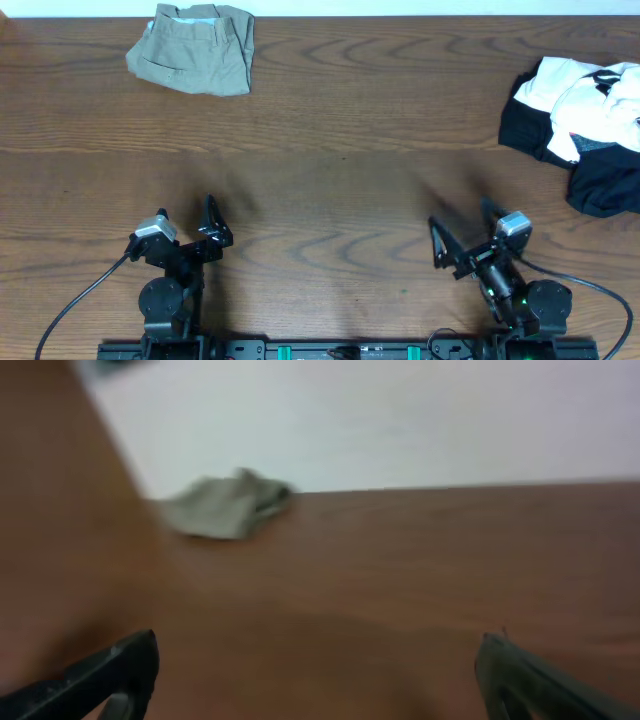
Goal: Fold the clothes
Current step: 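Reach the right gripper to the clothes pile and grasp the white shirt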
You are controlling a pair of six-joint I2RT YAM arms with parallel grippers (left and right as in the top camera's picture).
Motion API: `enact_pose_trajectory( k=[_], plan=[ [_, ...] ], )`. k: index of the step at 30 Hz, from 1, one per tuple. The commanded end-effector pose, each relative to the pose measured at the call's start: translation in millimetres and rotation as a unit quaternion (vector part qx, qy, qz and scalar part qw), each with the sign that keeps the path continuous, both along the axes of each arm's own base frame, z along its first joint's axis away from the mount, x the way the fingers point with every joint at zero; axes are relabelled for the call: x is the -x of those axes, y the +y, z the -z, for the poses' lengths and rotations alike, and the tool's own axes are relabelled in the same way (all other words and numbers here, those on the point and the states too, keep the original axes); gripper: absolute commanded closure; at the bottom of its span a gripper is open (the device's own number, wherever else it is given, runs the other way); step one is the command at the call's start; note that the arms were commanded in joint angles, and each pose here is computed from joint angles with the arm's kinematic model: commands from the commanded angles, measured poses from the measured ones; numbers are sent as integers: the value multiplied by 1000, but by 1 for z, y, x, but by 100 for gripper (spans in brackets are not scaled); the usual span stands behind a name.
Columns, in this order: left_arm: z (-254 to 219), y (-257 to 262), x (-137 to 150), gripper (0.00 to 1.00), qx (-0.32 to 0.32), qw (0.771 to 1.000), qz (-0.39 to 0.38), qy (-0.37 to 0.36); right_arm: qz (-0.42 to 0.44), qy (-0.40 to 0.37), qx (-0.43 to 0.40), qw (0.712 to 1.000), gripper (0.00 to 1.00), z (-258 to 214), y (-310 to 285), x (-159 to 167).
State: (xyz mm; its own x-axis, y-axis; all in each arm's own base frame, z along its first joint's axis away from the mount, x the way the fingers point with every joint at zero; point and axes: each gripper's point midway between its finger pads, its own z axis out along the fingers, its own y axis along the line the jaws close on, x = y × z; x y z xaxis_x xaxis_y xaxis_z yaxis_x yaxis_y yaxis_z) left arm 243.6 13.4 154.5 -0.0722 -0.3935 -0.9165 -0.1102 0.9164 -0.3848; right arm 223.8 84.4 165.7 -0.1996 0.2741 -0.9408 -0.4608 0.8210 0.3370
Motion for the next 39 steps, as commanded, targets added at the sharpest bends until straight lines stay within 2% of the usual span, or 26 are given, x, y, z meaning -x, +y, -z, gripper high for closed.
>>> enact_pose_trajectory(
  k=[1, 4, 8, 11, 17, 20, 26, 30, 34, 39],
  plan=[
    [18, 5, 0, 2, -11, 1000, -12, 23, -89, 61, -89, 990, 1, 0, 27, 19],
    [18, 5, 0, 2, -11, 1000, -12, 23, -105, 40, -102, 988, 1, -14, 30, 22],
    [18, 5, 0, 2, -11, 1000, -12, 23, -149, -83, -79, 982, 1, -64, 39, 38],
    [18, 5, 0, 2, -11, 1000, -12, 23, -114, -153, -77, 979, 1, -109, 28, 42],
    [18, 5, 0, 2, -11, 1000, -12, 23, -48, -142, -35, 988, 1, -146, 12, 36],
    [18, 5, 0, 2, -11, 1000, -12, 23, -4, -104, 3, 995, 1, -152, 0, 22],
    [18, 5, 0, 2, -11, 1000, -12, 23, 99, 52, 96, 989, 1, -139, -39, -38],
    [18, 5, 0, 2, -11, 1000, -12, 23, 183, 190, 129, 956, 1, -123, -83, -85],
    [18, 5, 0, 2, -11, 1000, -12, 23, 232, 303, 126, 916, 1, -107, -133, -127],
    [18, 5, 0, 2, -11, 1000, -12, 23, 219, 383, 64, 895, 1, -94, -176, -167]
  ],
)
